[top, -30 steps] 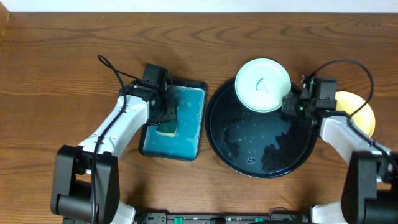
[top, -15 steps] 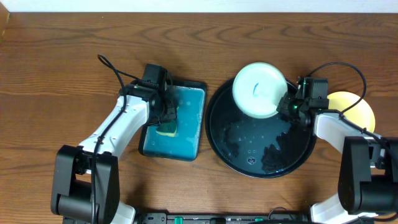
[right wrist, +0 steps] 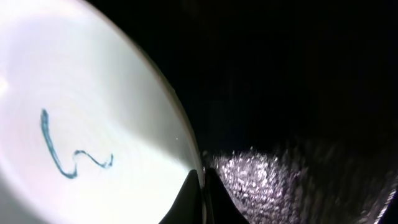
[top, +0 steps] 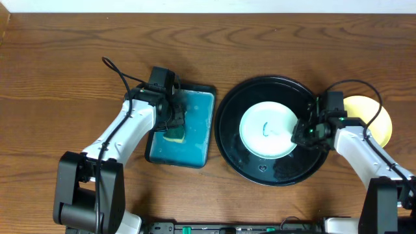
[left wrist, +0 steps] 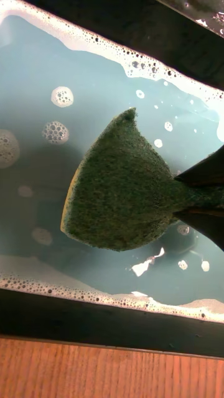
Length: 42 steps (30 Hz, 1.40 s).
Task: Clean dirty plates on tray and stack at the side
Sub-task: 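Scrub the pale green plate with the sponge in the left gripper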
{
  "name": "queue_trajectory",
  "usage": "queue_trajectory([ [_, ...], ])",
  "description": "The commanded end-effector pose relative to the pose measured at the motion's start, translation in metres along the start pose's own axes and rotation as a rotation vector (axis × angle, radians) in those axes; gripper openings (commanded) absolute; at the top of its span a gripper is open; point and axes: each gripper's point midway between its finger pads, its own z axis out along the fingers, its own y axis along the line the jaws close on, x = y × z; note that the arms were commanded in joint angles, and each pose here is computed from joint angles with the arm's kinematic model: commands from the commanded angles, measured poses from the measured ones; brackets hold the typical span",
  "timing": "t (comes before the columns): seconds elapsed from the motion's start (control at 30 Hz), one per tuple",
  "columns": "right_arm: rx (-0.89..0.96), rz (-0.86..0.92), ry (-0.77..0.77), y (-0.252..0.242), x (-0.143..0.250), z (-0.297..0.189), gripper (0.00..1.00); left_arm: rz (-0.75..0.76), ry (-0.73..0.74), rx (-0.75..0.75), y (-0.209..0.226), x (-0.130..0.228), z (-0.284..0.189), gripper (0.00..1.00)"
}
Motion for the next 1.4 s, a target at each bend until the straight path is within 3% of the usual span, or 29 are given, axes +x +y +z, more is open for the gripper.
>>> queue_trajectory([
  [0.0, -0.002, -0.029, 0.015, -0.001, 0.01, 0.007, 0.01, 0.022, 0.025, 0.026, -0.004, 0.006, 0.003, 0.07],
  [0.2, -0.019, -0.039, -0.028, 0.002, 0.003, 0.01, 0.02, 0.179, 0.037, 0.106, -0.041, 0.018, 0.004, 0.07],
  [0.23, -0.022, -0.04, -0.035, 0.003, 0.001, 0.01, 0.17, 0.207, 0.032, 0.113, -0.047, 0.02, 0.004, 0.07],
  [0.27, -0.025, -0.042, -0.044, 0.004, -0.001, 0.01, 0.21, 0.232, 0.021, 0.125, -0.056, 0.021, 0.005, 0.07],
  [0.37, -0.029, -0.044, -0.051, 0.004, -0.003, 0.011, 0.01, 0.307, -0.021, 0.162, -0.079, 0.02, 0.001, 0.08],
  [0.53, -0.117, -0.077, -0.001, 0.02, 0.007, 0.013, 0.01, 0.382, -0.077, 0.221, -0.114, 0.018, -0.016, 0.07],
  [0.8, -0.131, -0.15, 0.063, 0.042, 0.032, 0.017, 0.01, 0.56, -0.126, 0.464, -0.204, 0.051, -0.035, 0.08],
  [1.0, -0.113, -0.129, 0.069, 0.043, 0.035, 0.018, 0.01, 0.485, -0.167, 0.534, -0.244, 0.062, -0.041, 0.07],
  [1.17, -0.111, -0.128, 0.074, 0.042, 0.036, 0.018, 0.01, 0.511, -0.153, 0.551, -0.26, 0.075, -0.026, 0.07],
  [1.37, -0.105, -0.125, 0.084, 0.04, 0.039, 0.018, 0.01, 0.503, -0.061, 0.477, -0.255, 0.094, 0.024, 0.07],
])
